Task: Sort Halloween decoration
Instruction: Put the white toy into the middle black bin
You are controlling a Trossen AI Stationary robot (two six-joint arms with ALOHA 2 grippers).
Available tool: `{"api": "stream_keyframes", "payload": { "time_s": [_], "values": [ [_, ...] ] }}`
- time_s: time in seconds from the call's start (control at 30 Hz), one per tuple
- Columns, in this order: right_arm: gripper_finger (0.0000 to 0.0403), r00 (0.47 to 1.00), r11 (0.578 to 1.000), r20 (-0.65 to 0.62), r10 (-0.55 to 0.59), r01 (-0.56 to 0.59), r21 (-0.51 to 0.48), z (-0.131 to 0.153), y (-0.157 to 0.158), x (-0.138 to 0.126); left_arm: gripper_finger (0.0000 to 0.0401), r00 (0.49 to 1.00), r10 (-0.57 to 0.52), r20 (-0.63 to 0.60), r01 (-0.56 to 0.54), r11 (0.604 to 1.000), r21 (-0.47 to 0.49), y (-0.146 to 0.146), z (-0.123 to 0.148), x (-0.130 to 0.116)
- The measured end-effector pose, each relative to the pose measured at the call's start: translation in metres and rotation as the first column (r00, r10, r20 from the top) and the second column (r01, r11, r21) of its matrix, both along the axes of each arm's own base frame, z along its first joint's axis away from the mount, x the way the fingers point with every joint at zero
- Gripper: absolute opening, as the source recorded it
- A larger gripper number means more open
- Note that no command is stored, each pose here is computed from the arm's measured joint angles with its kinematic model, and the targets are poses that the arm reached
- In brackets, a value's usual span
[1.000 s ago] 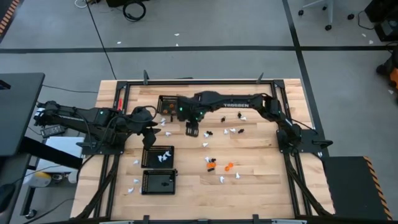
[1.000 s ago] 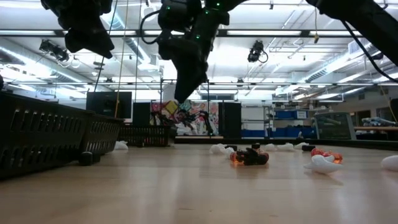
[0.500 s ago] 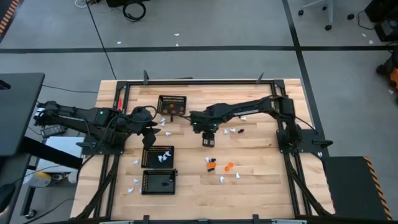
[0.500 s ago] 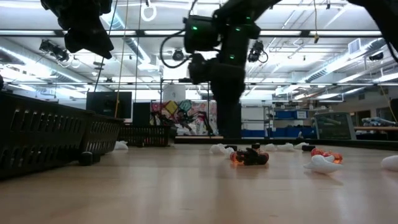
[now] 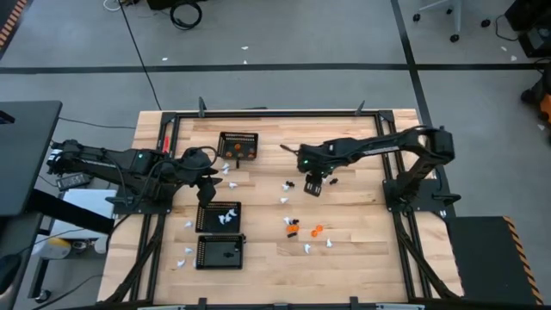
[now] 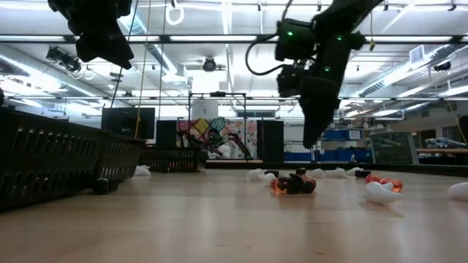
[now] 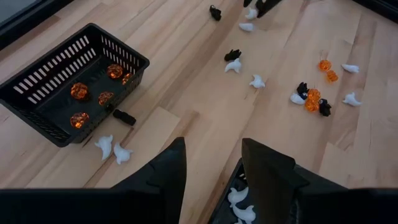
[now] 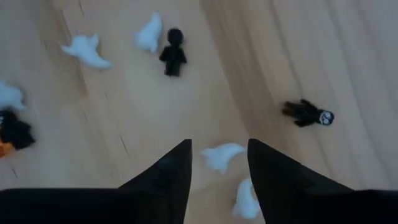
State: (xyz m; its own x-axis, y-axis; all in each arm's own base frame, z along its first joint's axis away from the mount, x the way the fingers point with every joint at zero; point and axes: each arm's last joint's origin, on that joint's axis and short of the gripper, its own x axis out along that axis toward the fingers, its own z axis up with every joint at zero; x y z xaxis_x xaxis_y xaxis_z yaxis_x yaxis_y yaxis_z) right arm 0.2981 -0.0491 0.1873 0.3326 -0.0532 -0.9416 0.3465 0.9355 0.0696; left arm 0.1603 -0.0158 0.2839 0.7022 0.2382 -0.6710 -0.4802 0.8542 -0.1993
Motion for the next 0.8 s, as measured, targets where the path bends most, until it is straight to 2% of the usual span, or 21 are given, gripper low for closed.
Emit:
{"api": "stream_keyframes", "payload": {
  "time_s": [0.2,0.4,0.53,0.8],
  "values": [
    [0.0222,0.999,0.999,-0.025,0.043,-0.043,-0.005,-0.012,0.001,-0.006,0.0162,1.000,-0.002,0.000,0.002,1.000,0.002,0.000,0.000,0.000],
    [0.0272,0.998,0.996,-0.050,0.047,-0.051,-0.070,-0.020,0.002,-0.002,0.0162,1.000,0.001,0.000,-0.001,1.000,0.000,0.000,0.000,0.000],
    [0.0274,0.996,0.995,-0.065,0.063,-0.068,-0.079,-0.028,0.001,0.001,0.0162,1.000,0.001,0.001,-0.001,1.000,0.000,0.000,0.000,0.000],
    [0.0245,0.986,0.995,-0.142,0.081,-0.088,-0.046,-0.052,0.001,0.006,0.0162,1.000,0.005,0.002,-0.005,1.000,-0.004,0.000,0.000,0.000]
  ]
}}
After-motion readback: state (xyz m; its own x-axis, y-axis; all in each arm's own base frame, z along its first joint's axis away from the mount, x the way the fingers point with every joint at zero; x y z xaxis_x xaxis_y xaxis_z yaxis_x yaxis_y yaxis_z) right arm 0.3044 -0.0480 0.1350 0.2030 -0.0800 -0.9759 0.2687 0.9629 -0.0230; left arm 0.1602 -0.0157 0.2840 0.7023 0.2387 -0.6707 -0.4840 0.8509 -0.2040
